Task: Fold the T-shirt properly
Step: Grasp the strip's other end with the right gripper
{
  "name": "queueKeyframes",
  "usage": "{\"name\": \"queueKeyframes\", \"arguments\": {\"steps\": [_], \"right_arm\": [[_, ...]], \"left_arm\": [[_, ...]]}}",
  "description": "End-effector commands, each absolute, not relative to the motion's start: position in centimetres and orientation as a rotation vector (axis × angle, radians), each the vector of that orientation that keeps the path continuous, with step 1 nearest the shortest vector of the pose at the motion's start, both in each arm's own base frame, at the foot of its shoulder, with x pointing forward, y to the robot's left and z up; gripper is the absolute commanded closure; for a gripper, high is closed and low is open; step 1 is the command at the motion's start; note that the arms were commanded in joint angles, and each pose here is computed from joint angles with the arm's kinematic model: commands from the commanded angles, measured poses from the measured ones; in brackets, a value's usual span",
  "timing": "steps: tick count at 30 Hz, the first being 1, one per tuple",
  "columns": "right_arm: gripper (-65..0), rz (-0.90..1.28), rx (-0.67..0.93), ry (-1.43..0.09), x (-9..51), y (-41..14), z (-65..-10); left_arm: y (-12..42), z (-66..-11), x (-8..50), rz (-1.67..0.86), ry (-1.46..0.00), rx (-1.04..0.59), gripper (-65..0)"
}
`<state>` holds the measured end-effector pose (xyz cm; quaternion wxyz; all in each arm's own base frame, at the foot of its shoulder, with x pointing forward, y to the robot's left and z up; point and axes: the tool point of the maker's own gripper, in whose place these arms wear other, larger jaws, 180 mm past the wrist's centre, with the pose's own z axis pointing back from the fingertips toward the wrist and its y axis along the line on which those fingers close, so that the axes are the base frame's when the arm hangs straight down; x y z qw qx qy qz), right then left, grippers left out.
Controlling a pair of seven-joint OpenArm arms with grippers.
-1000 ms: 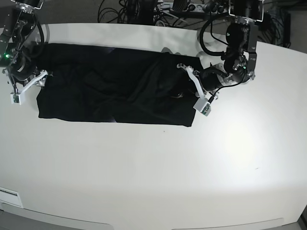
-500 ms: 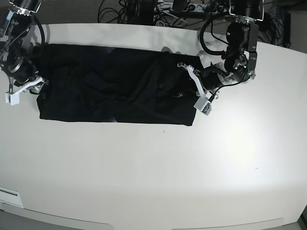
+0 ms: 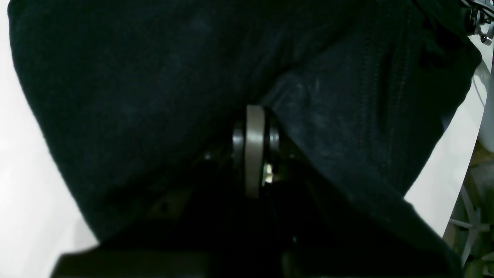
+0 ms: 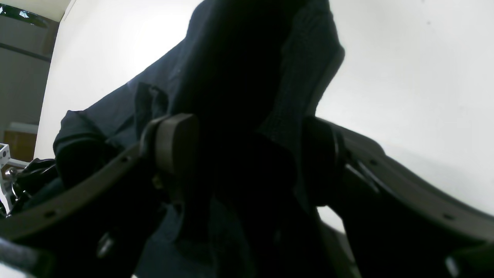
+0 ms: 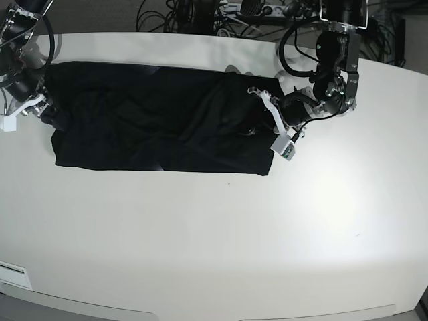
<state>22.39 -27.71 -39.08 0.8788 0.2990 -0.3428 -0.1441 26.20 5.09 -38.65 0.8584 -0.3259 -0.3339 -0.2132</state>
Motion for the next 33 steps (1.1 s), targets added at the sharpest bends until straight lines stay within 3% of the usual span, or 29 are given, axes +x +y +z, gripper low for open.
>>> {"name": "queueKeyframes", "arguments": {"steps": [1, 16, 33], "right_arm": [[-43.7, -0.263, 0.602, -0.597, 20.6, -27.1, -40.7], [-43.7, -0.156, 0.886, -0.642, 20.7, -22.2, -37.6], [-42.6, -0.152, 0.897, -0.639, 20.8, -21.9, -37.5]], "left_arm": [[6.7, -40.9, 24.8, -0.485, -0.593, -0.582, 0.0], [6.6, -40.8, 24.9, -0.481, -0.596, -0.593, 0.0], [6.1, -40.2, 25.0, -0.490, -0.623, -0.623, 0.0]]}}
